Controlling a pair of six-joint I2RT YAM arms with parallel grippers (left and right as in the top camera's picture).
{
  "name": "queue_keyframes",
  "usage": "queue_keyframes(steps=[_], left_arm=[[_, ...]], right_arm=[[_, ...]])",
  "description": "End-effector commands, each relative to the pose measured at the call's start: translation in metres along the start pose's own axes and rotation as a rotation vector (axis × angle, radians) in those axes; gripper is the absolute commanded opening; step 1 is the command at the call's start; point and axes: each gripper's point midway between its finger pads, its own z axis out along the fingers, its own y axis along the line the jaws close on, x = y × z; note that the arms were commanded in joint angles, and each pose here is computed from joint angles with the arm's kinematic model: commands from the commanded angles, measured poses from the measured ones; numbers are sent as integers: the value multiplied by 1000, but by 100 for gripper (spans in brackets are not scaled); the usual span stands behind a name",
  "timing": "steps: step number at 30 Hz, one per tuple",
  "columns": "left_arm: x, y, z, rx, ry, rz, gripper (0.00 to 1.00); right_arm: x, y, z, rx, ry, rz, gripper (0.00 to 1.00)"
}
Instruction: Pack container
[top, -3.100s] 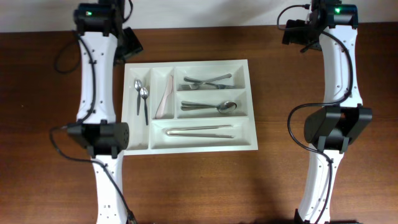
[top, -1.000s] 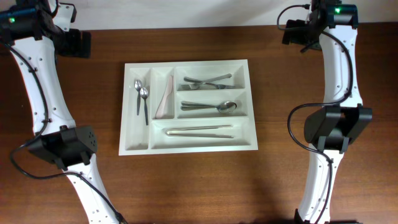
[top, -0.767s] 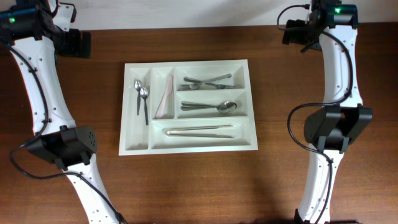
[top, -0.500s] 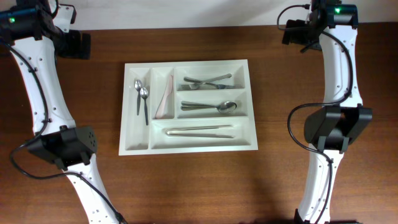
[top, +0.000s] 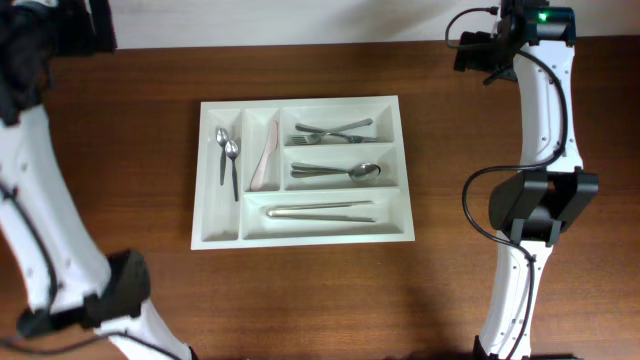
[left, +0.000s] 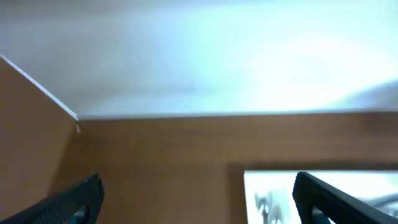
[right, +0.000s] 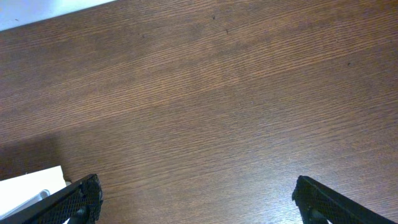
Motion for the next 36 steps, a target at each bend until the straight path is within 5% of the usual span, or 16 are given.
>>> queue_keyframes(steps=[1,14,36], left_arm=[[0,-17,-7,42,-16,-9,99],[57,-32,-21,25,-182,9,99],[238,-61,-78,-45,-638,22,99]], right_arm=[[1,0,0,13,0,7,99],[1,0,0,13,0,7,99],[1,0,0,13,0,7,99]])
